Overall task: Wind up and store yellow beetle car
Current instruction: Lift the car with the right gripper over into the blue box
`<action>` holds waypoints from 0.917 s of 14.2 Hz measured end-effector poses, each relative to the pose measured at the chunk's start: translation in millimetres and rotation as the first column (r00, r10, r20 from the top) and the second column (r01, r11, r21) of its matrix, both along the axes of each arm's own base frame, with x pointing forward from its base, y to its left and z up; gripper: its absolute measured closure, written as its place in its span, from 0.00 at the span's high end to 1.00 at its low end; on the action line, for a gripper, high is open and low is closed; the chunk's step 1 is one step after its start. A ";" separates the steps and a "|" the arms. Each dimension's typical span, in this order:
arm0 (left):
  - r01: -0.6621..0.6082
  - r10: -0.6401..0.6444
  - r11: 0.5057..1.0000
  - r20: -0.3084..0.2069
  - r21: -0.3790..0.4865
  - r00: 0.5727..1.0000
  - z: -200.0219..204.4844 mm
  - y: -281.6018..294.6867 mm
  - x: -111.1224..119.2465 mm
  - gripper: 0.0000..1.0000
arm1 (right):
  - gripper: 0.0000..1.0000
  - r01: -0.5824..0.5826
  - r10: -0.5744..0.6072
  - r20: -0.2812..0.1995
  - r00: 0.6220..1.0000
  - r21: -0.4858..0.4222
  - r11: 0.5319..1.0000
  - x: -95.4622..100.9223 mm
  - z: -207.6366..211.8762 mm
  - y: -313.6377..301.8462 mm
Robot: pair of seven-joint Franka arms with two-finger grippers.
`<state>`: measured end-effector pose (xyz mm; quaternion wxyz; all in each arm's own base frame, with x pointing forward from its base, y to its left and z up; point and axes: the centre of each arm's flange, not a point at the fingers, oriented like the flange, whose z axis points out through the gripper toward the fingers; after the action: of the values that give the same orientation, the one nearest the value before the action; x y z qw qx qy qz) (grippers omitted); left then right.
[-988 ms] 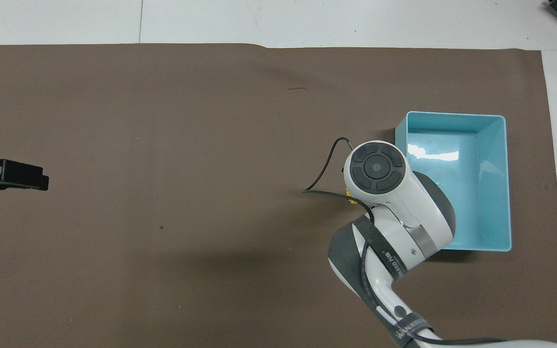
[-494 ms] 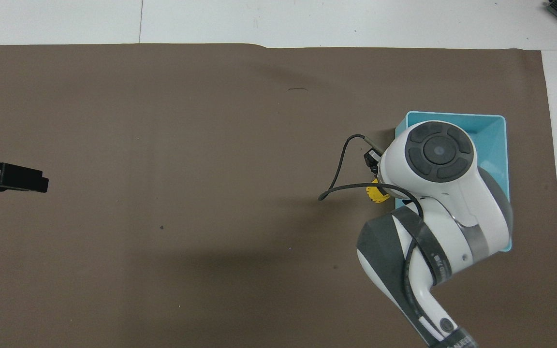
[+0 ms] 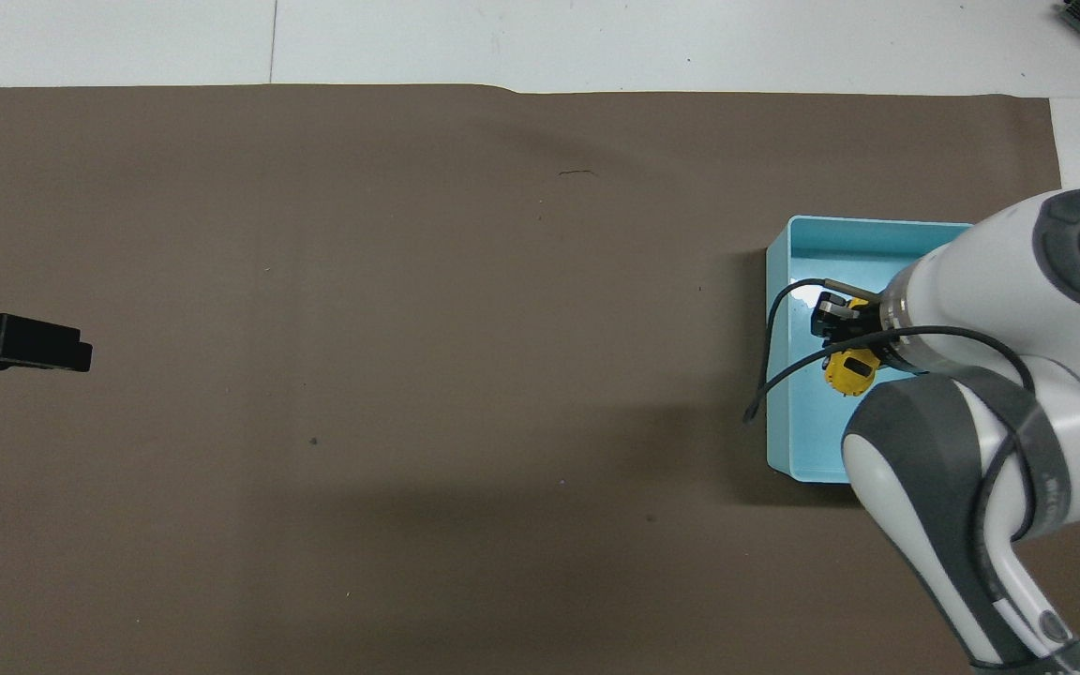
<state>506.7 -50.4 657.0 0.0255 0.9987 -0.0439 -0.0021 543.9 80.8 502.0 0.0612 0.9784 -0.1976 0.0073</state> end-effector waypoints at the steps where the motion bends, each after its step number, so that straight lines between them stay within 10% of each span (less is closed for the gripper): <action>1: 0.000 0.000 1.000 -0.001 0.000 1.000 -0.4 0.0 0.0 1.00 | 0.50 -0.052 0.052 -0.011 0.999 0.005 0.999 1.4 0.4 -13.7; 13: -0.004 0.004 1.000 -0.003 0.000 1.000 -0.7 2.1 0.1 1.00 | 0.50 -0.466 0.468 -0.023 0.884 0.055 0.883 -8.7 -59.3 -107.8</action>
<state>506.8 -48.3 656.3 0.0257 0.9988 -0.0420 -0.0034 535.2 -27.0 442.7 0.0376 0.9983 0.0446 -0.0006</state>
